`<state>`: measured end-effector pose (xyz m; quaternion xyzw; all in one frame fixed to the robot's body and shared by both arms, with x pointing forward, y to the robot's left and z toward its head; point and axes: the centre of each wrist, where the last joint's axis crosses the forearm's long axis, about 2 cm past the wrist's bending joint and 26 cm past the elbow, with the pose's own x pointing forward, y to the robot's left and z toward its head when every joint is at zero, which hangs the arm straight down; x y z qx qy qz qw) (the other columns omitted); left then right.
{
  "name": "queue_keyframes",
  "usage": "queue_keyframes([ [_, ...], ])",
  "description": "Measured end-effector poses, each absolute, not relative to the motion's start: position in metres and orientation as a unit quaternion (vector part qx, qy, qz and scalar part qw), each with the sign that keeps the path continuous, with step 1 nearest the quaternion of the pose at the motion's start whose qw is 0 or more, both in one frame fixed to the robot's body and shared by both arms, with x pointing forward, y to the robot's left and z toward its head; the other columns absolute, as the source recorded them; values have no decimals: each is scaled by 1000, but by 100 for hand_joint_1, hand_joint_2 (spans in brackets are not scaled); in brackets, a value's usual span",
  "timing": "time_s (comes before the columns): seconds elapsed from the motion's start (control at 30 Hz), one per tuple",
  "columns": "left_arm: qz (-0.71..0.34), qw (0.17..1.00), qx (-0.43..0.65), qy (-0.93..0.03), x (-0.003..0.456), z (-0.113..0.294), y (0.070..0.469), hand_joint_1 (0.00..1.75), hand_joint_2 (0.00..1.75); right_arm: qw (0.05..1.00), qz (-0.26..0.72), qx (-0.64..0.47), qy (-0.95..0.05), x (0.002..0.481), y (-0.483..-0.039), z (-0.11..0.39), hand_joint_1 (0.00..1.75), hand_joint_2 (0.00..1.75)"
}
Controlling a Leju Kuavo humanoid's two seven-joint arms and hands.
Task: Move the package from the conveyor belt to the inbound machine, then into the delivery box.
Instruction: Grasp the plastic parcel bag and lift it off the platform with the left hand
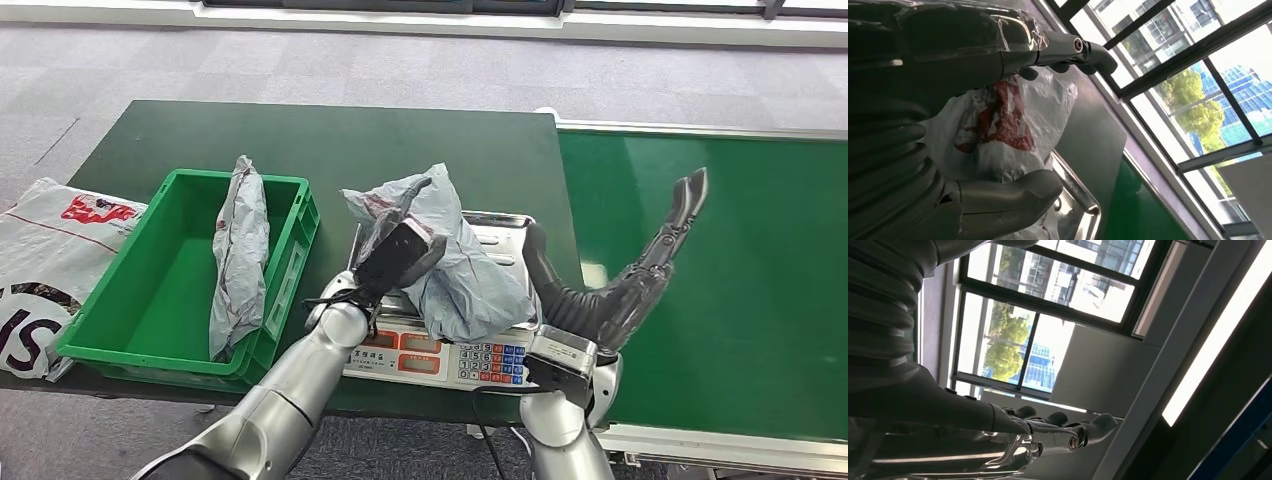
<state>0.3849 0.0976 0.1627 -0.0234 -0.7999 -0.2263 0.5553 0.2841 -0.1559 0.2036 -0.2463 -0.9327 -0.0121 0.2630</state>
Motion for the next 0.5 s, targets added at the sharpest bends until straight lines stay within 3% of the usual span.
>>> queue_keyframes([
  [0.5, -153, 612, -102, -769, 393, 166, 84, 0, 175, 279, -1, -252, -927, 285, -154, 201, 0, 175],
])
